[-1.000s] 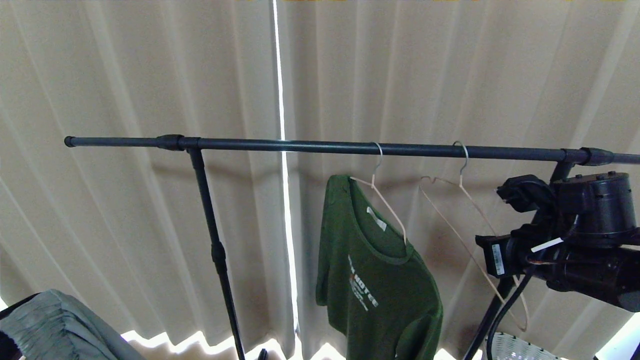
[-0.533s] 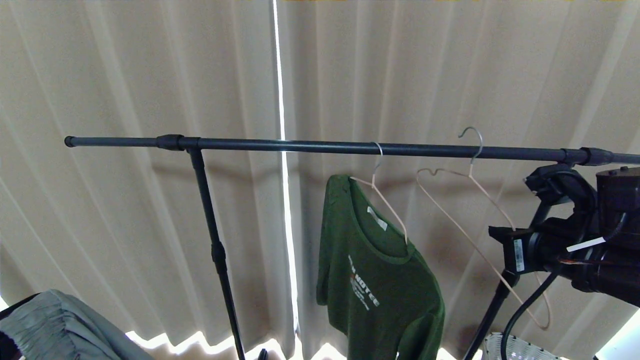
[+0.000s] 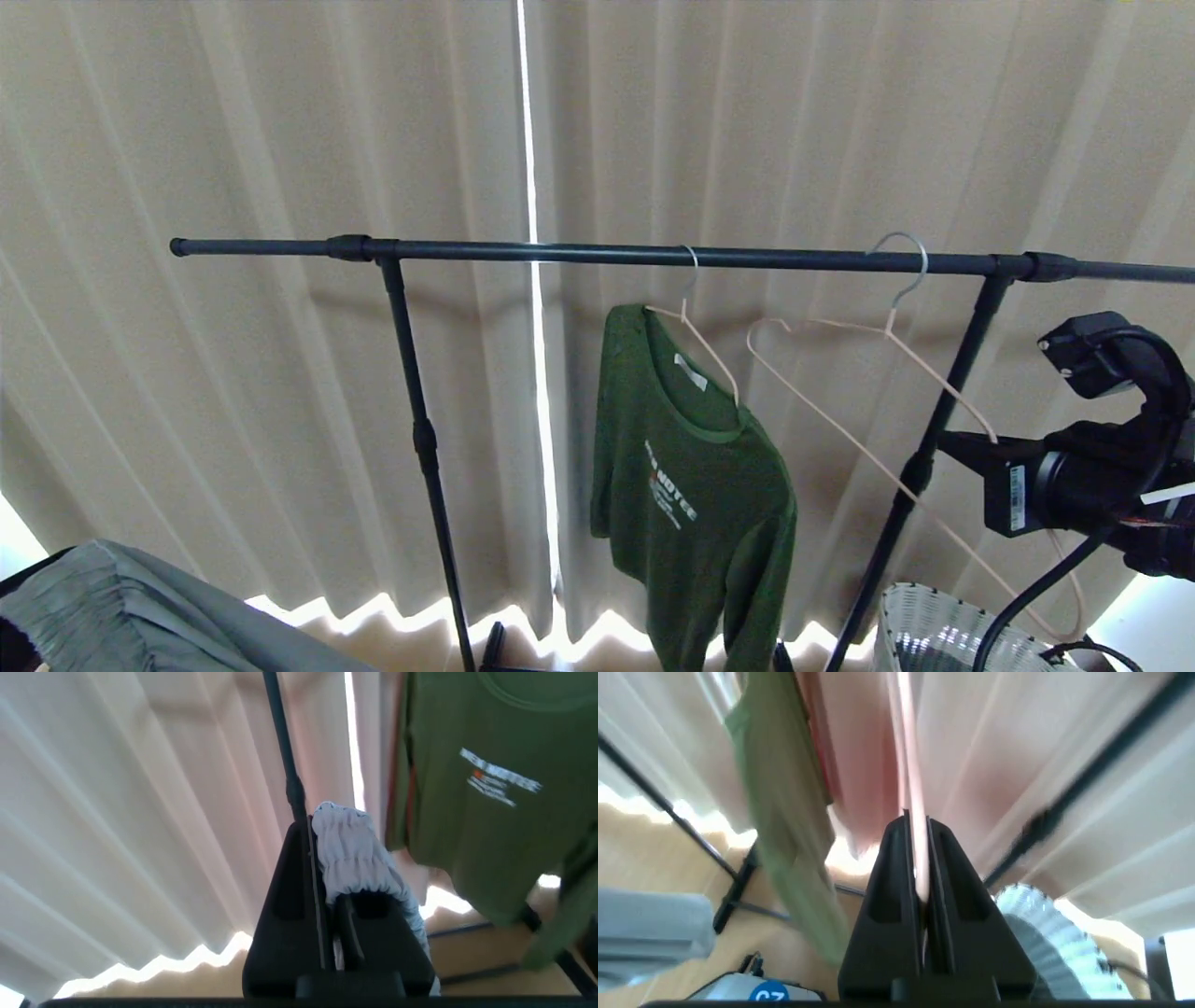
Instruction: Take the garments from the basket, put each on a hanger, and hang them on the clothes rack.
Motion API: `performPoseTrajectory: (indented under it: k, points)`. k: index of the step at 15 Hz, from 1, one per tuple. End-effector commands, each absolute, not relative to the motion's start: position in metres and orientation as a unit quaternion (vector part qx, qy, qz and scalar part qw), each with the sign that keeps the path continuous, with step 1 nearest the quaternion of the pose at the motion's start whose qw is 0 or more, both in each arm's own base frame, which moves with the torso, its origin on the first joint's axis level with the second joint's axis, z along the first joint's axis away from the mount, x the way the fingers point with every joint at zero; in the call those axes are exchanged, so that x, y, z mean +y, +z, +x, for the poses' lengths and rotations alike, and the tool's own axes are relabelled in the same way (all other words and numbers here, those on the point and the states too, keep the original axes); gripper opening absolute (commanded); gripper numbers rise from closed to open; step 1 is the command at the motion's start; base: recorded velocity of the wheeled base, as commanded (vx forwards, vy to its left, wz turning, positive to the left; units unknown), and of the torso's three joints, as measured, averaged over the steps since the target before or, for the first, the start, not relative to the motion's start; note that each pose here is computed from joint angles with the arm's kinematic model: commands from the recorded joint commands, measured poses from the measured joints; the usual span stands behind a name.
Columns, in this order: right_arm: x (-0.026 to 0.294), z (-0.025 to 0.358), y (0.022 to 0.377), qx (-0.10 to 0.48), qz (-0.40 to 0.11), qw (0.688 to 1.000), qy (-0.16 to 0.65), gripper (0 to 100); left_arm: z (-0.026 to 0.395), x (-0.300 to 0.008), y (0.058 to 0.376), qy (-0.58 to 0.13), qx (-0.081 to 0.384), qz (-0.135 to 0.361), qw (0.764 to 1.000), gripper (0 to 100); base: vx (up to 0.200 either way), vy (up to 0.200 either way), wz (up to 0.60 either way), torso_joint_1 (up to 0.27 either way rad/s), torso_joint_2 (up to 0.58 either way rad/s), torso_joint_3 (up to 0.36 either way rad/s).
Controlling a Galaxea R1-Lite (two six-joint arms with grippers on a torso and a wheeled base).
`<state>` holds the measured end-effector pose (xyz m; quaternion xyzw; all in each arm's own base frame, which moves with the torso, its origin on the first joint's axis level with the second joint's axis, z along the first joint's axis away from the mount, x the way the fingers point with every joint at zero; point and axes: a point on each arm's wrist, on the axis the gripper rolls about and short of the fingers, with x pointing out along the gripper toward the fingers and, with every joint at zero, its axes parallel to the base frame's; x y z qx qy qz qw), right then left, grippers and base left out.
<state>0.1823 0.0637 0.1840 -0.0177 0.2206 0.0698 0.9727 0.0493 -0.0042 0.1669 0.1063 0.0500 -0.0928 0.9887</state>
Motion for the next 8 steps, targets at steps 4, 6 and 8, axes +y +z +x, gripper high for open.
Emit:
performPoseTrajectory:
  k: [4,6,8]
  points:
    - [0.0638,0.1806,0.1777,0.209,-0.012,0.974,0.084,0,0.0496,-0.0042,0.1663,-0.093,0.052,0.106,0.989,0,-0.200,0.000,0.00,0.002,0.00,0.004]
    - [0.0635,0.1792,0.1778,0.205,-0.009,0.975,0.090,0,0.0495,-0.0043,0.1629,-0.095,0.057,0.107,0.988,0,-0.200,0.000,0.00,0.000,0.00,0.002]
    - [0.0647,0.1769,0.1781,0.188,-0.002,0.977,0.100,0,0.0499,-0.0047,0.1627,-0.100,0.058,0.107,0.988,0,0.000,0.000,0.00,0.000,0.00,0.000]
